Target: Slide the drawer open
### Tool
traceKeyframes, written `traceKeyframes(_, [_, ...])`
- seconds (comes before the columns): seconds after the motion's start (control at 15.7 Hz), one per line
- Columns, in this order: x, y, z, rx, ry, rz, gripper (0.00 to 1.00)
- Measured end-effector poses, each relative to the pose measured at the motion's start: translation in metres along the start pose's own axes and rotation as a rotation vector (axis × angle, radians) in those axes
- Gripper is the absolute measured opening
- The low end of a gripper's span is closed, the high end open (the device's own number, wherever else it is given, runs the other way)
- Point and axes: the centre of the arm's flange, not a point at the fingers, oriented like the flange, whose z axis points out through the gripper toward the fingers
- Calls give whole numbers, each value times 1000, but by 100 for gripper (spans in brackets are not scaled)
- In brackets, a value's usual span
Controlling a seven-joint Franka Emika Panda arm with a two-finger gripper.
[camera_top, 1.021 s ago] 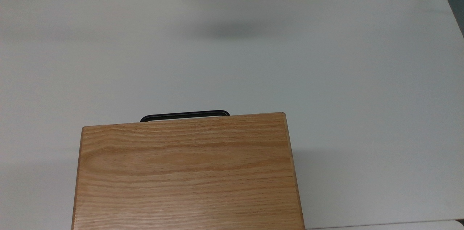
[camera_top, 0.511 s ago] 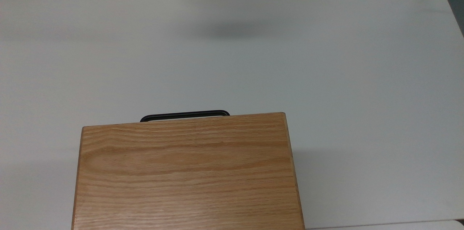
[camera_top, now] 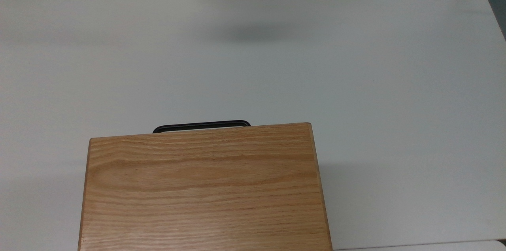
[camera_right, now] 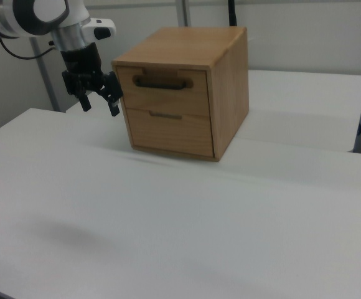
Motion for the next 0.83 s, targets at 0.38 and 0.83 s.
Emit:
traceKeyframes(0.38, [0,0,0,0,0,81,100])
traceKeyframes(0.83, [-1,-6,1,-1,-12,115,100])
